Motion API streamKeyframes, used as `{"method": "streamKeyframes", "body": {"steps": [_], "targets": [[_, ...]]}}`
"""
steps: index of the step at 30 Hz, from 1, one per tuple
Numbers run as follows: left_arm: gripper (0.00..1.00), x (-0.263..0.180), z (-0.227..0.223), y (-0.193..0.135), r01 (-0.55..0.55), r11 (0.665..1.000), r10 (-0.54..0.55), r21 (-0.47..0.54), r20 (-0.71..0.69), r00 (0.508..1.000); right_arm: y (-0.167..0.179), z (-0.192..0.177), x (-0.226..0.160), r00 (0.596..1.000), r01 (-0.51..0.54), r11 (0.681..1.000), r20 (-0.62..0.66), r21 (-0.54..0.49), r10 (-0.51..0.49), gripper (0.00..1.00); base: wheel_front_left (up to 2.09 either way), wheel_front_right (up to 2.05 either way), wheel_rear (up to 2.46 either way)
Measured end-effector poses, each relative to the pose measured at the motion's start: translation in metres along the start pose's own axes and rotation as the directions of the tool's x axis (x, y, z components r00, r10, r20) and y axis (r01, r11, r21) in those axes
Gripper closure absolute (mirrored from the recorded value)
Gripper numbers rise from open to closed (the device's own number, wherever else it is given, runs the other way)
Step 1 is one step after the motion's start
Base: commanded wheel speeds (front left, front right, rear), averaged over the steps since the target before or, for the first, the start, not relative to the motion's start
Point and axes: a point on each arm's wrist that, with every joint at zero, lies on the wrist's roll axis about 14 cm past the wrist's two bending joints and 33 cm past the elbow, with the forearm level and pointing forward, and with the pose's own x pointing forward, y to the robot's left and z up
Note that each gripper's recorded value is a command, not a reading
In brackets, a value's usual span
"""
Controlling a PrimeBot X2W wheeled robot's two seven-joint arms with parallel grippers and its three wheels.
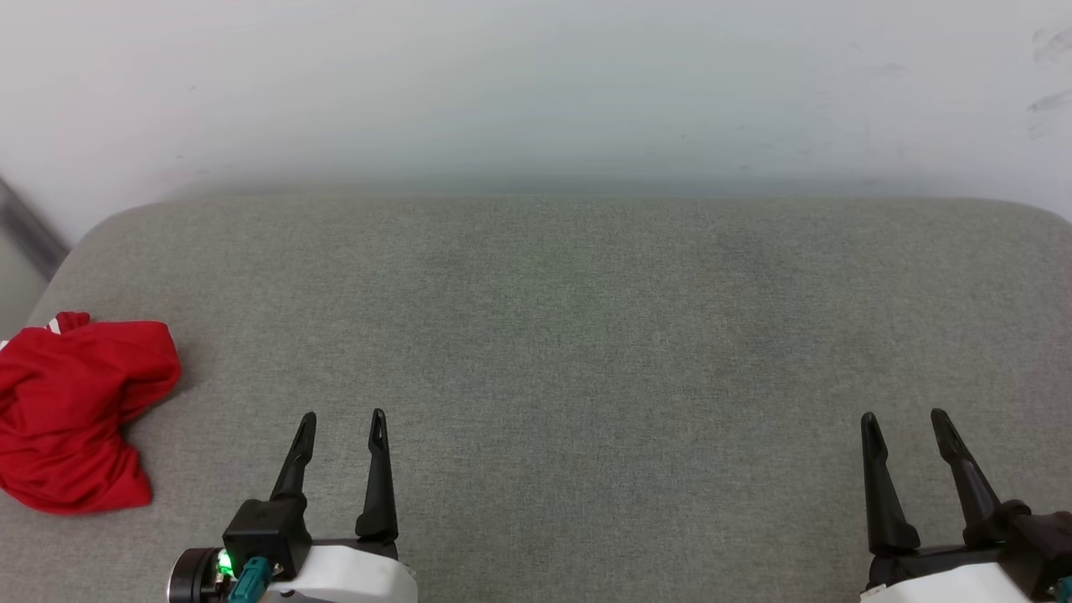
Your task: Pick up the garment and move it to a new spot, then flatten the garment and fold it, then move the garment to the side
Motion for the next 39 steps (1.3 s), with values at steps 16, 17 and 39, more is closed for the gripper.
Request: {"method": "streamKeyframes", "body": {"steps": [16,17,39], "targets": [[0.0,-0.006,-0.006,0.002,0.012,0.998,-0.012,0.061,-0.003,1.0,0.003,-0.002,-0.005,1.0,-0.016,0.999,0.002,-0.052,0.016,0.0,0.0,0.0,0.0],[0.0,-0.006,-0.007,0.003,0.011,0.998,-0.011,0.058,-0.005,1.0,0.003,-0.002,-0.005,1.0,-0.015,0.999,0.002,-0.05,0.015,0.0,0.0,0.0,0.0],[0.0,-0.007,-0.012,0.004,0.001,0.999,0.0,0.032,-0.022,1.0,-0.003,-0.01,-0.009,1.0,0.013,1.0,-0.02,0.009,-0.013,0.0,0.0,0.0,0.0]]}}
